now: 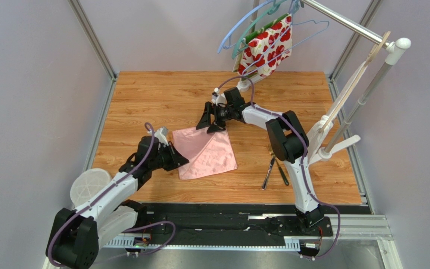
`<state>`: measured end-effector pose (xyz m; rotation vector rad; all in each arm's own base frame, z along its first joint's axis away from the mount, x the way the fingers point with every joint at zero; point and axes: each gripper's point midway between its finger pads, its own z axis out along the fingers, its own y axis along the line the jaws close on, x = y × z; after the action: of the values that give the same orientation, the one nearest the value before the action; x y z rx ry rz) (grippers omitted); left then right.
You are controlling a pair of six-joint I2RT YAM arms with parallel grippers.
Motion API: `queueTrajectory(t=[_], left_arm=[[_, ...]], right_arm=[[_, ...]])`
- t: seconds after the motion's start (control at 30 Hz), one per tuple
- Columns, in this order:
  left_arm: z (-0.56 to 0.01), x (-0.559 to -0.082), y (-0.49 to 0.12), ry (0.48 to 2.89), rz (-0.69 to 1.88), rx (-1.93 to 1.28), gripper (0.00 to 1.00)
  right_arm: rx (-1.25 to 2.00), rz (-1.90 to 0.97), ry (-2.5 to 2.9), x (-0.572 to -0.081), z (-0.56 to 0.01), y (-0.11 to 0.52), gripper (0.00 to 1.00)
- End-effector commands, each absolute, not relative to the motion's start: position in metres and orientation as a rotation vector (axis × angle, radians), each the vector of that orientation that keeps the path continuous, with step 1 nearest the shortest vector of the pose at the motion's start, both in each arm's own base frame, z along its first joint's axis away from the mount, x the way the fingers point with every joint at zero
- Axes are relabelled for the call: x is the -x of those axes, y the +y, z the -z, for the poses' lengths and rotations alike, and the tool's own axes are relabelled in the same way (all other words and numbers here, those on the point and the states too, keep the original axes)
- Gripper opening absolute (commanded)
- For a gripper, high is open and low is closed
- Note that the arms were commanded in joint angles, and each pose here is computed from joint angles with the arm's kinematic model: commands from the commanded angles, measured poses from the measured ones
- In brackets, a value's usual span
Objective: Fold the napkin into a case and place the utensils inside
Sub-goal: Smooth out the upper triangle-folded napkin at the center of the board.
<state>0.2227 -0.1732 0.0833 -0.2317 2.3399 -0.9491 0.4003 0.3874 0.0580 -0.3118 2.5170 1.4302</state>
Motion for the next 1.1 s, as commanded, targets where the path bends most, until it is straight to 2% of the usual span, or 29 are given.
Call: queueTrajectory(t=[0.0, 0.27, 0.53, 0.6, 0.77, 0.87, 1.07], left_arm=[[-0.078, -0.227, -0.162, 2.430, 0.815, 0.279, 0.00], [-0.027, -0.202, -0.146, 2.548, 0.727, 0.432, 0.00], [-0.007, -0.183, -0.149, 2.622, 0.743, 0.514, 0.00], [-0.013, -0.185, -0.151, 2.617, 0.760, 0.480, 0.00], [-0.079, -0.209, -0.176, 2.396, 0.972, 0.288, 0.00], [-0.104, -0.225, -0.178, 2.353, 0.966, 0.276, 0.00], [-0.113, -0.266, -0.179, 2.378, 0.919, 0.287, 0.00]], right_arm=[[0.336, -1.417, 2.495, -0.408, -0.061, 0.390, 0.83], [0.336, -1.416, 2.494, -0.408, -0.061, 0.389, 0.83], [0.341, -1.429, 2.478, -0.410, -0.065, 0.393, 0.83], [0.342, -1.432, 2.480, -0.410, -0.066, 0.393, 0.83], [0.366, -1.429, 2.459, -0.409, -0.076, 0.393, 0.83], [0.366, -1.420, 2.447, -0.410, -0.082, 0.393, 0.84], [0.290, -1.348, 2.476, -0.424, -0.065, 0.379, 0.84]])
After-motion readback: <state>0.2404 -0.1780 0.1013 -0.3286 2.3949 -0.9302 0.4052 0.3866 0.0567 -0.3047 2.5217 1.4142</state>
